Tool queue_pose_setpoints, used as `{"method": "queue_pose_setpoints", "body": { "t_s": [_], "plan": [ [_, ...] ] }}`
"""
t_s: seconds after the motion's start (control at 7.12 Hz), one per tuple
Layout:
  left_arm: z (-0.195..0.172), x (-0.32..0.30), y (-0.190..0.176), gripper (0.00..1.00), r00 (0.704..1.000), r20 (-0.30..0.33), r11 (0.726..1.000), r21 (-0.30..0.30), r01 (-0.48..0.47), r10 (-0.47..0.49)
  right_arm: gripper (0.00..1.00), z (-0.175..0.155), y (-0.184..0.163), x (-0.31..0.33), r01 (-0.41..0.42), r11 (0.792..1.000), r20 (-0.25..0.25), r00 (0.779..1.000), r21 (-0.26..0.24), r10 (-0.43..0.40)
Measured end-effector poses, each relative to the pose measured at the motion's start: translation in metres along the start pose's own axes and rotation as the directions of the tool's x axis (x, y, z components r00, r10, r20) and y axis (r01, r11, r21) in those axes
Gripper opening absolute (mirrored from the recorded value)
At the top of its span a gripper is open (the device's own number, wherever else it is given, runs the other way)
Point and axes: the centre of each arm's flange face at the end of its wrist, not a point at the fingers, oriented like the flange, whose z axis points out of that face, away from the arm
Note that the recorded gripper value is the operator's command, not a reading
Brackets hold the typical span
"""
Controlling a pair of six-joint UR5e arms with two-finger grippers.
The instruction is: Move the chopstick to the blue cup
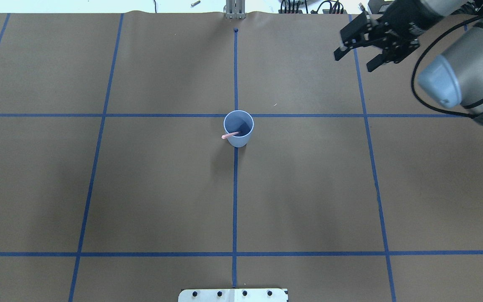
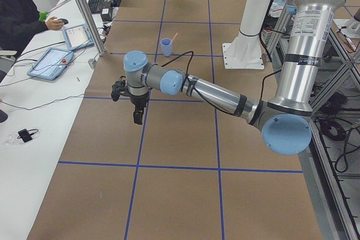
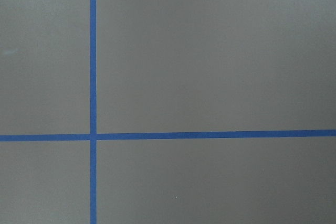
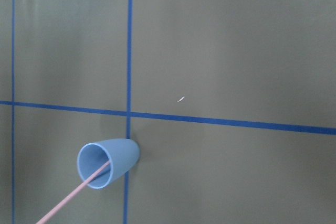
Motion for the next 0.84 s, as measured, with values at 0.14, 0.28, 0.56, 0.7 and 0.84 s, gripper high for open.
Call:
{"method": "queue_pose_setpoints", "body": {
  "t_s": [0.14,0.28,0.56,0.7,0.84],
  "plan": [
    [-0.003,0.003,0.000,0.99,1.000,-0.006,1.000,0.016,-0.014,0.014,1.00,-0.023,-0.004,0.050,-0.018,0.999,-0.013,1.000,0.027,0.019],
    [-0.004,0.002,0.003,0.99,0.999,-0.015,0.998,0.044,-0.037,0.038,1.00,-0.039,-0.001,0.091,-0.051,0.998,-0.029,0.998,0.049,0.052],
    [0.009,-0.017,0.025,0.99,0.996,-0.032,0.992,0.097,-0.081,0.084,1.00,-0.053,0.008,0.156,-0.116,0.987,-0.088,0.988,0.108,0.125],
    [0.017,-0.026,0.033,0.99,0.996,-0.031,0.991,0.100,-0.084,0.088,1.00,-0.058,0.011,0.182,-0.129,0.979,-0.140,0.978,0.159,0.152],
    [0.026,-0.034,0.036,0.99,0.996,-0.025,0.993,0.092,-0.079,0.081,1.00,-0.068,0.016,0.211,-0.112,0.973,-0.191,0.970,0.200,0.151]
  ]
}}
